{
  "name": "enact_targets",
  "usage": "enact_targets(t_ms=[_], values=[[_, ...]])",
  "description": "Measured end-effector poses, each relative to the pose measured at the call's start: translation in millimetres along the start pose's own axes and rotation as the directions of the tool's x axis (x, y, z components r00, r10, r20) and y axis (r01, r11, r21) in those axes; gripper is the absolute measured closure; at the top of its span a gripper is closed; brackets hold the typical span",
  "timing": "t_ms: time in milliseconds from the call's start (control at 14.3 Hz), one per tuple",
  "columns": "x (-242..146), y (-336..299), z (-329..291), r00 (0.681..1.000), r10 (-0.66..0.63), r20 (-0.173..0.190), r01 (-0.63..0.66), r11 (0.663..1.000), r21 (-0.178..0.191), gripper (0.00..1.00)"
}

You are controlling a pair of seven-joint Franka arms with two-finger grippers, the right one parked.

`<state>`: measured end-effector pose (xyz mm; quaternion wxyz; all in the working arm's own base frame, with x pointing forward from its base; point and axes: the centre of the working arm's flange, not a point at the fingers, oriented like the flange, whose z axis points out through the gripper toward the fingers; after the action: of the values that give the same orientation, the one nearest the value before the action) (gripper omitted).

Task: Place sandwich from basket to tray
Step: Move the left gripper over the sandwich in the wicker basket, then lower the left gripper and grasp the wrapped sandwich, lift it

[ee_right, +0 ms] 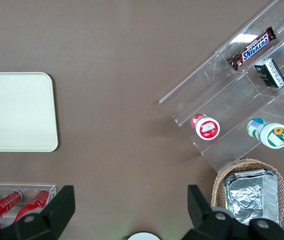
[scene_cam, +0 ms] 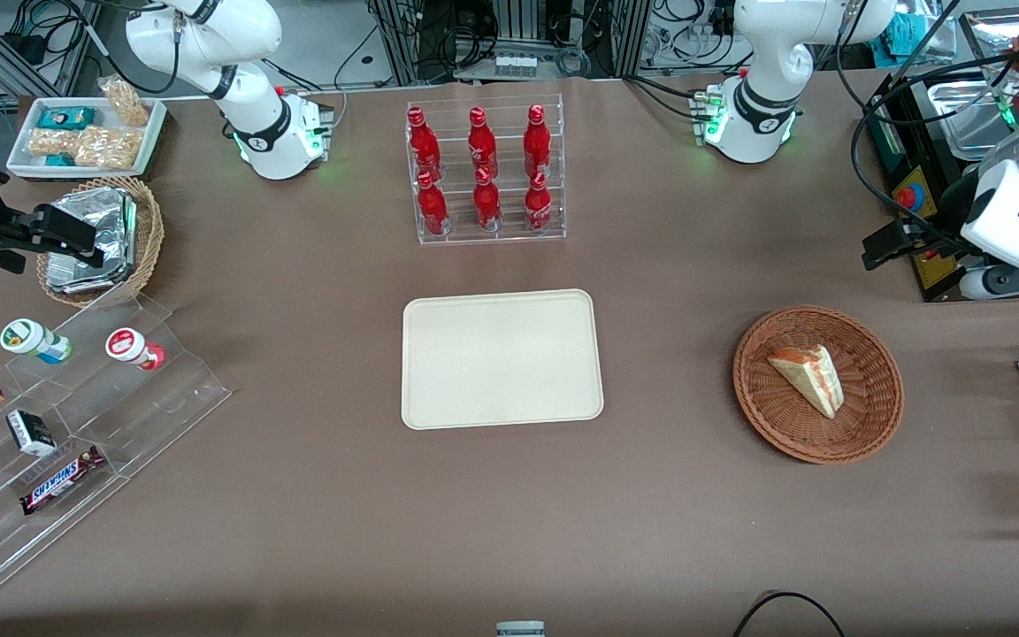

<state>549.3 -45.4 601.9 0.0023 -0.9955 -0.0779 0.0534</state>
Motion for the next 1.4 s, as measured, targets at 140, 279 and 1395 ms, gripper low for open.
enact_targets(t_ms=[140,279,1395], values=[[0.2,-0.4,1.6,1.0,-0.001,0.003,0.001,1.0,0.001,0.0],[1.8,-1.2,13.9,1.0,-0.003,0.027,0.003,1.0,0.008,0.0],[39.9,-53.9,250.3,0.935,-0.354,-0.025,0.354,0.935,0.024,0.0]])
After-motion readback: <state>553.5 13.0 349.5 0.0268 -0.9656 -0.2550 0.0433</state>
